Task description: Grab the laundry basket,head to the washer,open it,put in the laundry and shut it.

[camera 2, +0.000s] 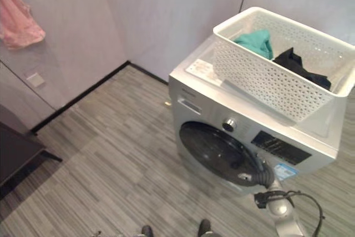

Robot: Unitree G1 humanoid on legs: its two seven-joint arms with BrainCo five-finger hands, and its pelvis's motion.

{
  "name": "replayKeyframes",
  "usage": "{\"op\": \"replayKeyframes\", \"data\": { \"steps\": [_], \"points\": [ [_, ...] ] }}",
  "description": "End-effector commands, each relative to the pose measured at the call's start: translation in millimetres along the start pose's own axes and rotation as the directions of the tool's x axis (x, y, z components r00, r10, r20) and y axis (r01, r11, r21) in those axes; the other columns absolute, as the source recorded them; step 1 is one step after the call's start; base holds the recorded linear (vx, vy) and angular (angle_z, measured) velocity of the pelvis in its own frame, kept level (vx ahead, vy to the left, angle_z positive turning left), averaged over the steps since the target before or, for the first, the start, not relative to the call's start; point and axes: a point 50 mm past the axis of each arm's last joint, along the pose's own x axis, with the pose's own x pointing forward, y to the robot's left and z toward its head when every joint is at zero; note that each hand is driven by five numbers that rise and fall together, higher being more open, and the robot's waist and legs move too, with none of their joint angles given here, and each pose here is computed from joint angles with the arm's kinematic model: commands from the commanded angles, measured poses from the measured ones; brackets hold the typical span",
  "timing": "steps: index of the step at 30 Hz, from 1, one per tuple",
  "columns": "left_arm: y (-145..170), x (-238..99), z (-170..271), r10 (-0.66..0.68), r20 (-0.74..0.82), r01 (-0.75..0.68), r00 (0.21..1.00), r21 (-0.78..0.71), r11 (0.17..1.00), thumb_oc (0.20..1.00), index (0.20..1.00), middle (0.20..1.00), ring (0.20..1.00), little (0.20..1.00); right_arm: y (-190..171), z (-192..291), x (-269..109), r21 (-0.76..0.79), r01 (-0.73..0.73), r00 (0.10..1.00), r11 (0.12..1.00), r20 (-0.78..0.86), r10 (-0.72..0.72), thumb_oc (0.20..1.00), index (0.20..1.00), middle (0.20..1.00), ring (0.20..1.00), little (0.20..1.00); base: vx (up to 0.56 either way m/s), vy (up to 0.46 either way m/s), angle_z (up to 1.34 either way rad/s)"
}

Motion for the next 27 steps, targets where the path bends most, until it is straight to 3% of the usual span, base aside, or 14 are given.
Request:
{"op": "replayKeyframes", "data": {
  "steps": [1, 10, 27],
  "points": [
    [-3, 2, 23, -0.006, 0.079, 0.01, 0.997, -0.043, 0.999, 1.0, 1.0, 1.0, 1.0, 1.0, -27, 8, 1, -0.121, 0.059, 0.995, 0.991, 0.082, -0.049, 1.0, 1.0, 1.0, 1.0, 1.0, 0.1, -0.039, -0.35],
    [-7, -7, 70, -0.067, 0.326, 0.105, 0.943, -0.099, 0.99, 1.0, 1.0, 1.0, 1.0, 1.0, -60, 1, 18, -0.275, 0.132, 0.991, 0.952, 0.044, -0.124, 1.0, 1.0, 1.0, 1.0, 1.0, 0.04, 0.018, 0.13],
    [-9, -10, 72, -0.074, 0.366, 0.131, 0.928, -0.135, 0.982, 1.0, 1.0, 1.0, 1.0, 1.0, -34, 38, 58, -0.285, 0.094, 0.99, 0.954, 0.126, -0.06, 1.0, 1.0, 1.0, 1.0, 1.0, -0.02, 0.052, 0.03]
  ]
}}
